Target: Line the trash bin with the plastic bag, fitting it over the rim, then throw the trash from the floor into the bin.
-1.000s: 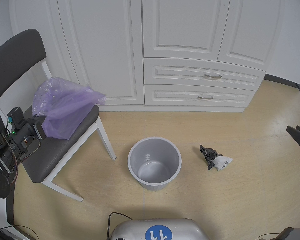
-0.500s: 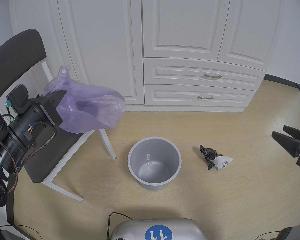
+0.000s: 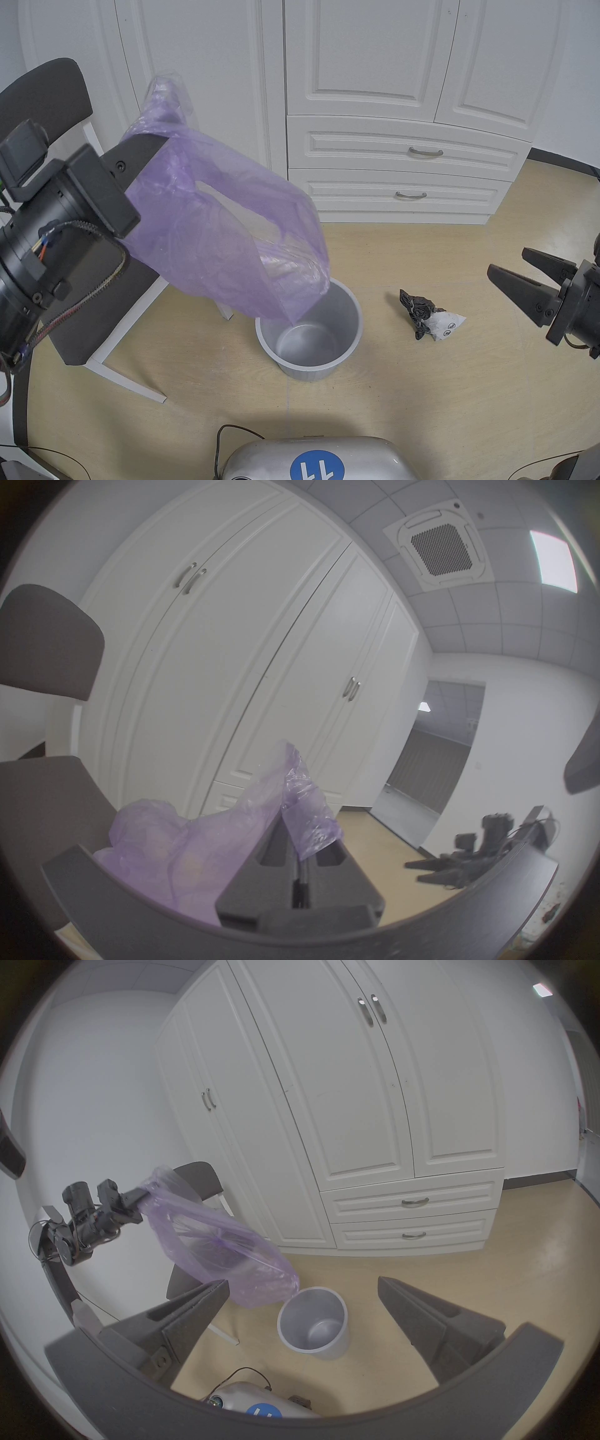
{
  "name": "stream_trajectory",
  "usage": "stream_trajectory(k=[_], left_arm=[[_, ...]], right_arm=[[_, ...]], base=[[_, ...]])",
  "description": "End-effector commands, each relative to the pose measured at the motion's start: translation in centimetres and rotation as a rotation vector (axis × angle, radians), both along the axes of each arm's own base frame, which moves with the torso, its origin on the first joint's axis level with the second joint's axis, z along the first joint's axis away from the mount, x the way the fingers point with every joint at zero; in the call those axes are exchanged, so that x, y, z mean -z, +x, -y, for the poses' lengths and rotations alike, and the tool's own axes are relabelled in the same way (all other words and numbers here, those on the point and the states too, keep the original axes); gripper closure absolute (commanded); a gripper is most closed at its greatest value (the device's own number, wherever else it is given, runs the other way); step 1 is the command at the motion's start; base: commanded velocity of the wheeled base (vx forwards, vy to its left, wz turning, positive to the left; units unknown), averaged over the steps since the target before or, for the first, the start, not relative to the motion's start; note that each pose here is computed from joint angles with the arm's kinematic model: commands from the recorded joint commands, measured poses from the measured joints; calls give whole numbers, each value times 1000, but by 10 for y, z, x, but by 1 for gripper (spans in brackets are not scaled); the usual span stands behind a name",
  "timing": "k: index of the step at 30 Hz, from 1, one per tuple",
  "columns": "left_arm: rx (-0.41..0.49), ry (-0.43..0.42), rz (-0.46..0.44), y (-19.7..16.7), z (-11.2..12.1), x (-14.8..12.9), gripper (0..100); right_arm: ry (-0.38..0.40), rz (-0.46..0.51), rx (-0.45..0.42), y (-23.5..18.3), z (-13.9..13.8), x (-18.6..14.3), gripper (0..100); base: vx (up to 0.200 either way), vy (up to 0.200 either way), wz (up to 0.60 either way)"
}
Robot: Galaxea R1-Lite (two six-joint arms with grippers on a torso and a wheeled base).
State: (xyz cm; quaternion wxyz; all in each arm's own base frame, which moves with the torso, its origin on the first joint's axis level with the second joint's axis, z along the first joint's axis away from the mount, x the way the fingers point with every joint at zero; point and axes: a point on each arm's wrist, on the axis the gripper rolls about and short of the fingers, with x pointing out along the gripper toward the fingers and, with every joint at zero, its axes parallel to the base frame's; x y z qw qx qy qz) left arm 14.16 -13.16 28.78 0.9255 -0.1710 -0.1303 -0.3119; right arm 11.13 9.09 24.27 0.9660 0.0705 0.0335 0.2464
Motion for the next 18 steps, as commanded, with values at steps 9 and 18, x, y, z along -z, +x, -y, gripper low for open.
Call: stream_trajectory(k=[9, 18], left_arm=[[67, -54, 26, -23, 1, -11, 100], [84, -24, 48, -28, 5, -11, 100]], right_arm=[[-112, -155, -143, 15, -47, 35, 0], [-111, -230, -146, 18, -56, 49, 0]], base=[[0, 0, 0], [0, 0, 0]])
